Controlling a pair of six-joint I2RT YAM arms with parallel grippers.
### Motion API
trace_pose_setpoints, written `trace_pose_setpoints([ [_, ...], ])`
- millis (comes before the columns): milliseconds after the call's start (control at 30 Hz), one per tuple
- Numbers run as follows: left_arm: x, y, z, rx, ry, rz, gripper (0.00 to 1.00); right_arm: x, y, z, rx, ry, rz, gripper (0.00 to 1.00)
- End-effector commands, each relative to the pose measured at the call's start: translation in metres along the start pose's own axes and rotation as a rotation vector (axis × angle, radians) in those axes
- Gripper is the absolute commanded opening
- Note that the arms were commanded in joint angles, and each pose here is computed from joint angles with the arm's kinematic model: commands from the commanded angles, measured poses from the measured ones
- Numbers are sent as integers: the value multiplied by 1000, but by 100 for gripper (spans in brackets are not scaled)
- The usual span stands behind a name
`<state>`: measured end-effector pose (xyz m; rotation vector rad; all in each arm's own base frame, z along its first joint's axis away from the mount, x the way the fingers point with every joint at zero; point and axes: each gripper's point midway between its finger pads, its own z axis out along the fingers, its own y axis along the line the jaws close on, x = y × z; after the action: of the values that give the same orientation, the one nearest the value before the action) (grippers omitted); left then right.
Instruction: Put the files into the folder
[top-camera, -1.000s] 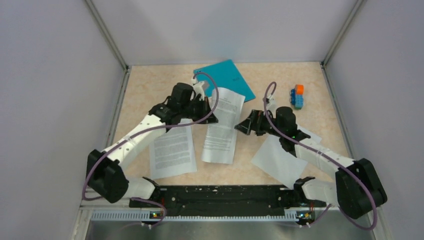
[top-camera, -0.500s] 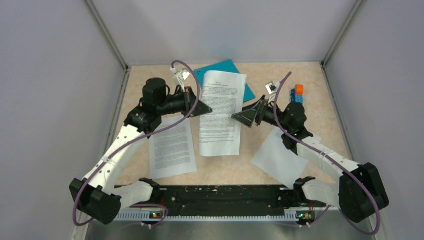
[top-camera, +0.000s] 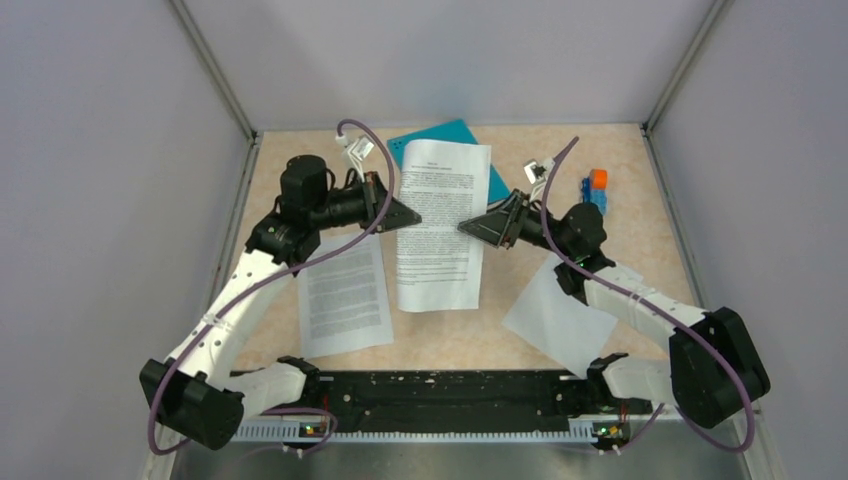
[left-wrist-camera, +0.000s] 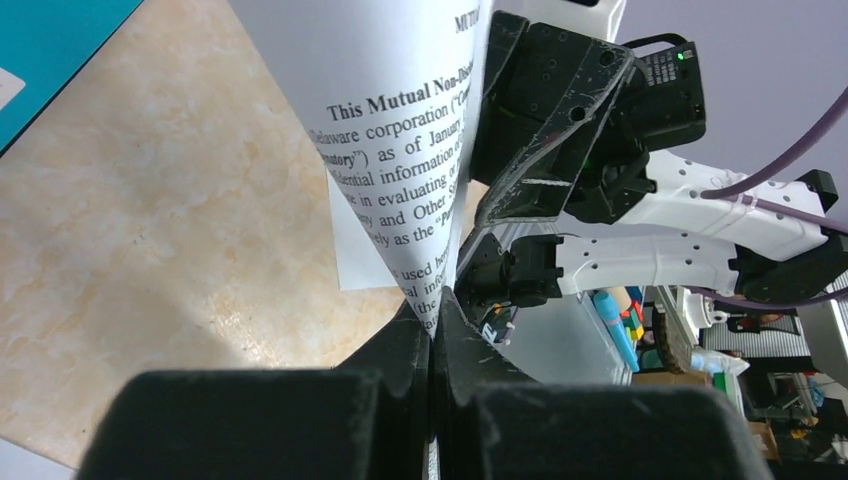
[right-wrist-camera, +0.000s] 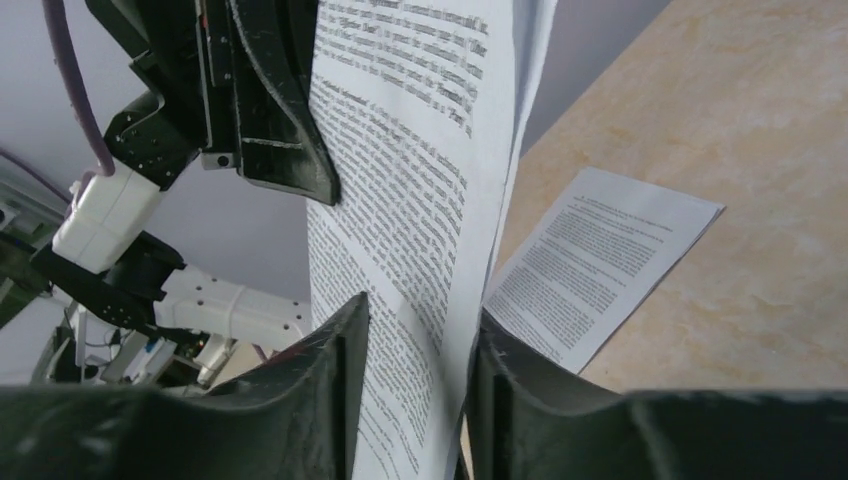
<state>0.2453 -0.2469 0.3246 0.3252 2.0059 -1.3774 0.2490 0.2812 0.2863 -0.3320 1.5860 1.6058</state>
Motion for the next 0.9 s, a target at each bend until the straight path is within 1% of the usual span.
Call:
trace_pose_setpoints([
  [0, -1, 3, -3, -5, -31, 4, 0, -10, 31, 16, -95, -9, -30, 32],
  [33, -1, 6, -4, -14, -33, -5, 0, -8, 31, 18, -99, -5, -21, 24],
  [67, 0, 8, -4, -20, -33, -9, 0, -8, 31, 19, -99, -6, -10, 20],
  [167, -4, 25, -9, -101, -56, -19, 0, -9, 25, 22, -70, -16, 6, 0],
  [200, -3, 34, -11, -151, -55, -21, 2, -10, 20, 23, -48, -14, 11, 0],
  [233, -4, 44, -13, -211, -60, -19, 10, -10, 13, 26, -13, -9, 15, 0],
  [267, -4, 55, -17, -282, -62, -17, 15, -9, 4, 29, 37, -1, 23, 0],
  [300, -5, 70, -24, -377, -76, -16, 26, -6, -10, 35, 100, 15, 27, 0],
  [333, -7, 87, -34, -493, -96, -12, 39, 0, -22, 41, 161, 43, 31, 0],
  [433, -12, 136, -84, -890, -183, -21, 68, 10, -35, 69, 223, 89, 57, 0],
  [467, -16, 148, -105, -1013, -232, -20, 75, 16, -41, 80, 247, 109, 74, 0],
  [500, -20, 154, -124, -1111, -279, -11, 79, 20, -44, 92, 256, 122, 85, 0],
  [533, -24, 156, -139, -1179, -321, 2, 84, 23, -46, 104, 265, 132, 98, 0],
  [600, -39, 150, -169, -1290, -417, 32, 87, 32, -50, 129, 263, 157, 133, 0],
  [667, -54, 139, -193, -1362, -500, 60, 91, 38, -43, 162, 224, 180, 153, 0],
  [767, -73, 124, -214, -1411, -579, 92, 92, 59, -24, 209, 156, 240, 179, 0],
  [867, -86, 116, -226, -1430, -615, 104, 93, 81, 2, 245, 85, 293, 198, 0],
])
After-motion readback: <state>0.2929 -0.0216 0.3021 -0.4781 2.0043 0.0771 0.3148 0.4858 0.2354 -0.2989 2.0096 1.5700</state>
